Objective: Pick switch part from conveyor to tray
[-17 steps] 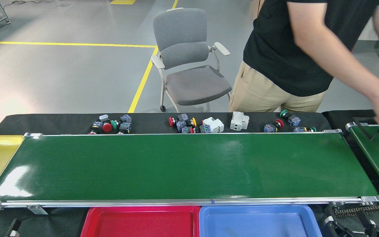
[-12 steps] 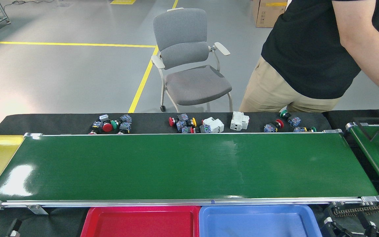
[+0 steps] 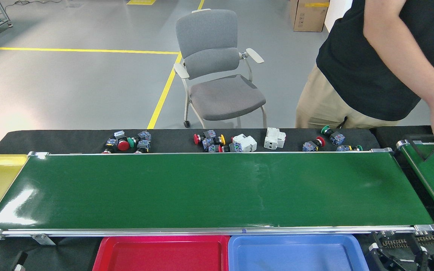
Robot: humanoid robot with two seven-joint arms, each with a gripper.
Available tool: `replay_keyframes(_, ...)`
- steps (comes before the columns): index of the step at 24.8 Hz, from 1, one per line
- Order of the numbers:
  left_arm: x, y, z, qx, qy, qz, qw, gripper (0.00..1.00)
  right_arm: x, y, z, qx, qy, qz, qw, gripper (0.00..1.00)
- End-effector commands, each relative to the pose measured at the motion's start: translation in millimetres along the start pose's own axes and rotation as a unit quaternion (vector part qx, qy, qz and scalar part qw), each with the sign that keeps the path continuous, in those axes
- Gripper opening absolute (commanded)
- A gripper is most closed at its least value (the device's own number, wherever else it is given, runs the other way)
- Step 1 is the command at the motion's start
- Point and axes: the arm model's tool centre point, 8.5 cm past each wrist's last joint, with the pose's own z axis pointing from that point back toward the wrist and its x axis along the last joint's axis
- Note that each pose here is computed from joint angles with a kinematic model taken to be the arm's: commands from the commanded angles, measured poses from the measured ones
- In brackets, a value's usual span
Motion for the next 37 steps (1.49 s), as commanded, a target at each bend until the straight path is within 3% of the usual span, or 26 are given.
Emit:
replay_keyframes(1,-1.1,6.1,-2.8,0.008,-0.003,-0.005,1.0,1.0,1.8,-7.0,-2.8,-0.011,-0.003,0.001,1.0,0.98)
replay_keyframes(37,-1.5,15.6,-14.6,0.027,-0.01,-0.007,1.0,1.0,5.2,-16.2,-13.1,-0.025,-0.012,0.002,1.0,0.98)
